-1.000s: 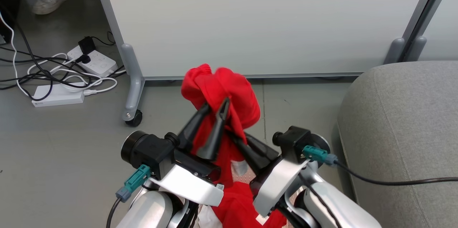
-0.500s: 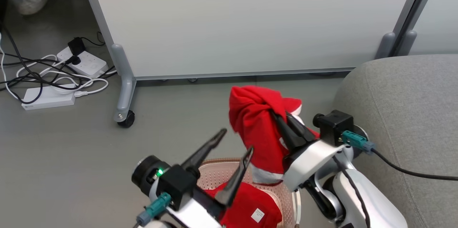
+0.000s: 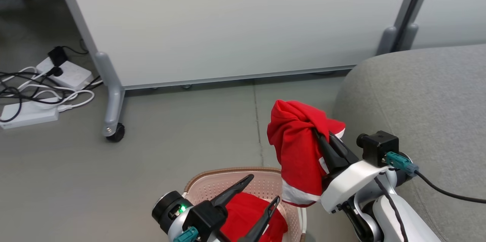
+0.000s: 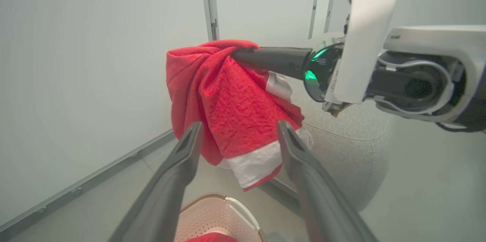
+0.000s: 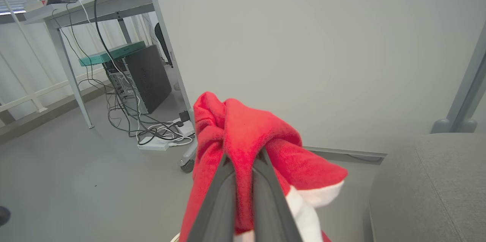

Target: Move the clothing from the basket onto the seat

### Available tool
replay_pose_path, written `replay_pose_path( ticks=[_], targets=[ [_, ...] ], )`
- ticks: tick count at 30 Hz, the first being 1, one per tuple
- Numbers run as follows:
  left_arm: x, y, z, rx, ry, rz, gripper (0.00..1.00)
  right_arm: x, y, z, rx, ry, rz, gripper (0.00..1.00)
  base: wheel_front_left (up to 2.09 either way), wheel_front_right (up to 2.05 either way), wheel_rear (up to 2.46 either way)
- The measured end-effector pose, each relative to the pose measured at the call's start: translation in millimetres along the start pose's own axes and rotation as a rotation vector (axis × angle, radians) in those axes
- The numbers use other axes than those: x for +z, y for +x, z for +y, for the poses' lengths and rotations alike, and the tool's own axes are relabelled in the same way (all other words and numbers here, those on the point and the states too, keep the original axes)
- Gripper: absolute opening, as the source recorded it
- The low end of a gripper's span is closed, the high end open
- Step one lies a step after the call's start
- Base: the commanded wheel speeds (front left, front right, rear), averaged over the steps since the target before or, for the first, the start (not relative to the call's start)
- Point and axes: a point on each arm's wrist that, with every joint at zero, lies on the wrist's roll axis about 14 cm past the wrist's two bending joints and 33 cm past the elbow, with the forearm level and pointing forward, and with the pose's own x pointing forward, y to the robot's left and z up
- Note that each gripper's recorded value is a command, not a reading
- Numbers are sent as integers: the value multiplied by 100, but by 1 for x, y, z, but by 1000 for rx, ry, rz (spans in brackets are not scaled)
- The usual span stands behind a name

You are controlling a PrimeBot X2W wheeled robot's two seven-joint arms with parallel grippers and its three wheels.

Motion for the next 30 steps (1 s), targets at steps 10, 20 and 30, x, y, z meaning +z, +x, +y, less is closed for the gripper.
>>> replay_pose_path(
  ticks=[10,20,30],
  targets=[
    [-7,17,-24,-116,-17,26,100,5,-25,-41,-138,13,-22,0,0,0,0],
    [-9,44,-55,-269,-39,31,100,11,-66,-97,-336,12,-54,0,0,0,0],
    [-17,68,-88,-428,-72,48,100,21,-123,-151,-563,5,-99,0,0,0,0]
  ],
)
